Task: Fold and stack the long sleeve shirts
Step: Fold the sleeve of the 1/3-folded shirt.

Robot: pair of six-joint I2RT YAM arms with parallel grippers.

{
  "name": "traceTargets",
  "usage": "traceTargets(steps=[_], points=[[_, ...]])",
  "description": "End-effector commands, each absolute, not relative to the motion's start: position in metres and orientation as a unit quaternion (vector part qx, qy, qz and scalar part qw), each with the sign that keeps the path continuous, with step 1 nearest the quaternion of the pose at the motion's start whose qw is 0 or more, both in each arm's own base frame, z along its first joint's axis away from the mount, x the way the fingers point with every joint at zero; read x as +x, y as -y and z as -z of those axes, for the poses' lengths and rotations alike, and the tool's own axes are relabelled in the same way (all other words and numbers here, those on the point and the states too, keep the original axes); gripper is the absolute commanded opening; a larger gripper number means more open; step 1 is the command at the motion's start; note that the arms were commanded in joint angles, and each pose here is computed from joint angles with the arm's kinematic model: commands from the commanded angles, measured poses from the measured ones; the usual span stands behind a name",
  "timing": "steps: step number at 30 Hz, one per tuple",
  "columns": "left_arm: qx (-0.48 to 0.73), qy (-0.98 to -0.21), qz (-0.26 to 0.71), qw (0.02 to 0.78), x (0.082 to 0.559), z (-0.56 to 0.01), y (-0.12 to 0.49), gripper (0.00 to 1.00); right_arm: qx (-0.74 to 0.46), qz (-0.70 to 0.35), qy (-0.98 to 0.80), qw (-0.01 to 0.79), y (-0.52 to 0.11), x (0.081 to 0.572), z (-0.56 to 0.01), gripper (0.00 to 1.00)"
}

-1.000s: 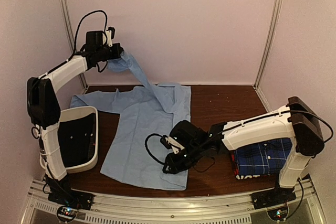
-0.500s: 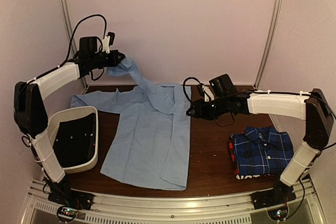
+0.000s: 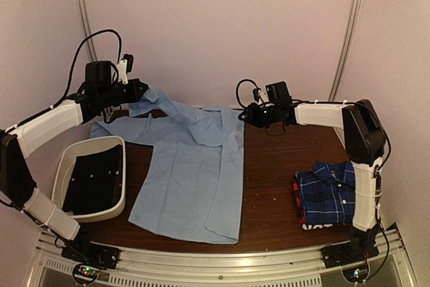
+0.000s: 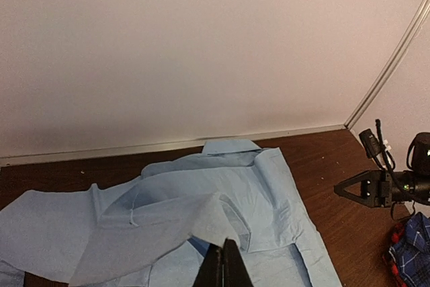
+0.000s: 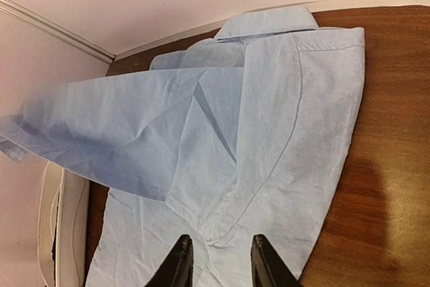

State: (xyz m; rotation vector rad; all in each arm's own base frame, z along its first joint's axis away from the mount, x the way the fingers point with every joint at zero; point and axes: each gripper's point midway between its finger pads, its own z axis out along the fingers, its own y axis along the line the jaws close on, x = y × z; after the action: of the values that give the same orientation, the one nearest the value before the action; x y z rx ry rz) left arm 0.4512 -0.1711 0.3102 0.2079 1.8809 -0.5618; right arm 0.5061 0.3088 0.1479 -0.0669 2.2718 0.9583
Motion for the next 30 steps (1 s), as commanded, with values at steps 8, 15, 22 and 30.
traceTargets(steps=[8,15,22,30], points=[[0.019,-0.811,0.197,0.551,0.419,-0.296,0.137,0.0,-0.034,-0.463,-0.829,0.312,-0.356,0.54,-0.13,0.27],[0.062,-0.805,0.232,0.542,0.422,-0.304,0.159,0.0,-0.025,-0.489,-0.825,0.281,-0.37,0.535,-0.1,0.23],[0.15,-0.789,0.268,0.532,0.417,-0.316,0.21,0.0,-0.021,-0.475,-0.839,0.263,-0.378,0.525,-0.069,0.23],[0.286,-0.761,0.339,0.473,0.38,-0.307,0.296,0.0,0.008,-0.435,-0.864,0.253,-0.372,0.538,-0.035,0.2]])
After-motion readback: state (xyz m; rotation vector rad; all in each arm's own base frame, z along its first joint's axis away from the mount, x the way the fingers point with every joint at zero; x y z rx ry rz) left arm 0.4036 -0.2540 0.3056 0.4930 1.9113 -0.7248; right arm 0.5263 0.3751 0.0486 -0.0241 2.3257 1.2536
